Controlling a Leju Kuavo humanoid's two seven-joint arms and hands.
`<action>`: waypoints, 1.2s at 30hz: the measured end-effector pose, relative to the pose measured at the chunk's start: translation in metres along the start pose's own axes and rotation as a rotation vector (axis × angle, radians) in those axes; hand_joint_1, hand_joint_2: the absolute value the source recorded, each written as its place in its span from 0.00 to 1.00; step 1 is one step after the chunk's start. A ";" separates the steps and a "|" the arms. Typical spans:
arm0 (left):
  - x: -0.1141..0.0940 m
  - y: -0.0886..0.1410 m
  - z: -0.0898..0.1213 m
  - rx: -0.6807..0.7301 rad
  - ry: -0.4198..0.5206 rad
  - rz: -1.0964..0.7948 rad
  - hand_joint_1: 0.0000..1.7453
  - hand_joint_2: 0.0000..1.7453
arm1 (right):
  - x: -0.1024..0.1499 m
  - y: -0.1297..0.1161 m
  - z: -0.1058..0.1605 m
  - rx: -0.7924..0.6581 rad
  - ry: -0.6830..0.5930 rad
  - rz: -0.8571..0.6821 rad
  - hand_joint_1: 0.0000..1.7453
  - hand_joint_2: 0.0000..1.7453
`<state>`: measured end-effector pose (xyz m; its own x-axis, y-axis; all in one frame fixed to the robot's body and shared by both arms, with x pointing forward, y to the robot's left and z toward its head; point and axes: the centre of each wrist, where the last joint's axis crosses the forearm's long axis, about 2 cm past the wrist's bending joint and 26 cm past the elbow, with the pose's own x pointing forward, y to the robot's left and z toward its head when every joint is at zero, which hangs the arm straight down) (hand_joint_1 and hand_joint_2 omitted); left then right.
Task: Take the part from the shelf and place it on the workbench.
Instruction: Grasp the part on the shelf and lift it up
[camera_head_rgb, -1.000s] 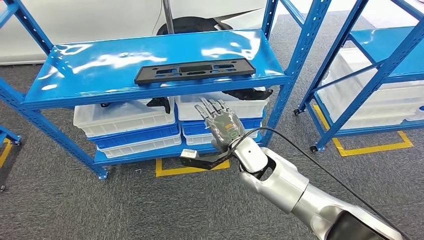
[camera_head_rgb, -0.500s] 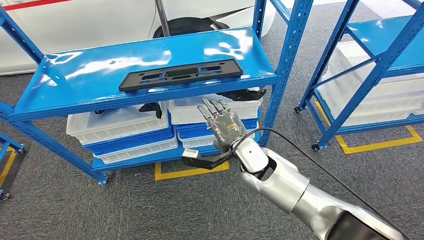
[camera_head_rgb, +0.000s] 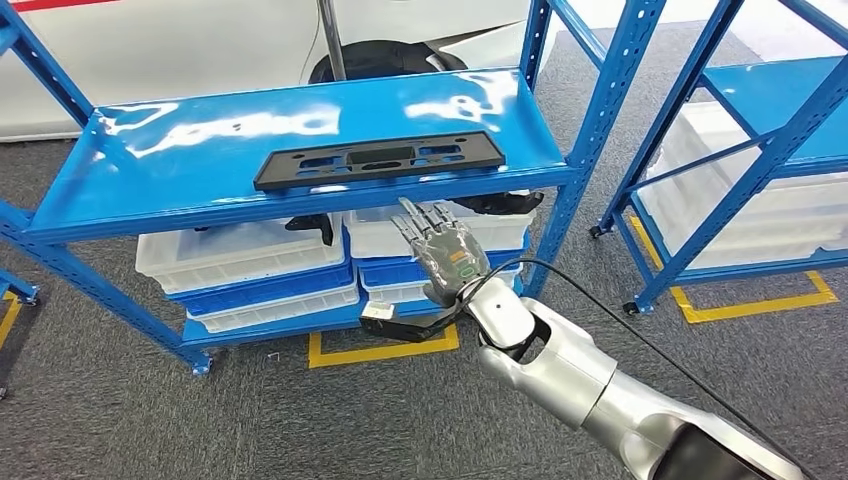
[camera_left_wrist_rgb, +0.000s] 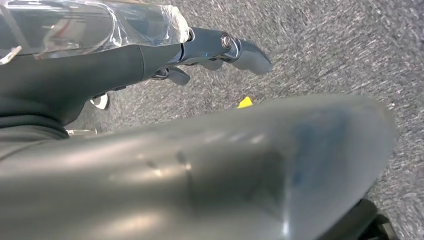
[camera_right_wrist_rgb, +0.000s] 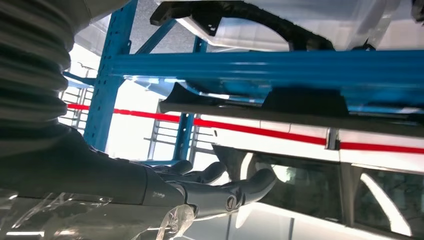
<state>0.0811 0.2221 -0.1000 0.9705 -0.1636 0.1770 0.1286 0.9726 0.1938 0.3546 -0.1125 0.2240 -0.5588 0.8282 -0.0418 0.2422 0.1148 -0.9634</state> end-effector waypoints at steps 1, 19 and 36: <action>-0.001 0.000 0.000 -0.001 0.001 0.000 0.00 0.00 | 0.000 0.001 0.001 0.002 0.001 0.000 0.00 1.00; -0.002 -0.001 0.000 -0.001 0.001 -0.009 0.00 0.00 | -0.001 0.002 0.002 0.024 0.008 0.006 0.00 1.00; 0.000 -0.004 0.001 -0.010 -0.002 -0.005 0.00 0.00 | 0.001 0.001 0.000 0.030 0.002 0.009 0.00 1.00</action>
<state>0.0805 0.2179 -0.0995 0.9695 -0.1686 0.1780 0.1353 0.9734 0.1851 0.3538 -0.1117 0.2232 -0.5552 0.8302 -0.0505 0.2235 0.0904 -0.9705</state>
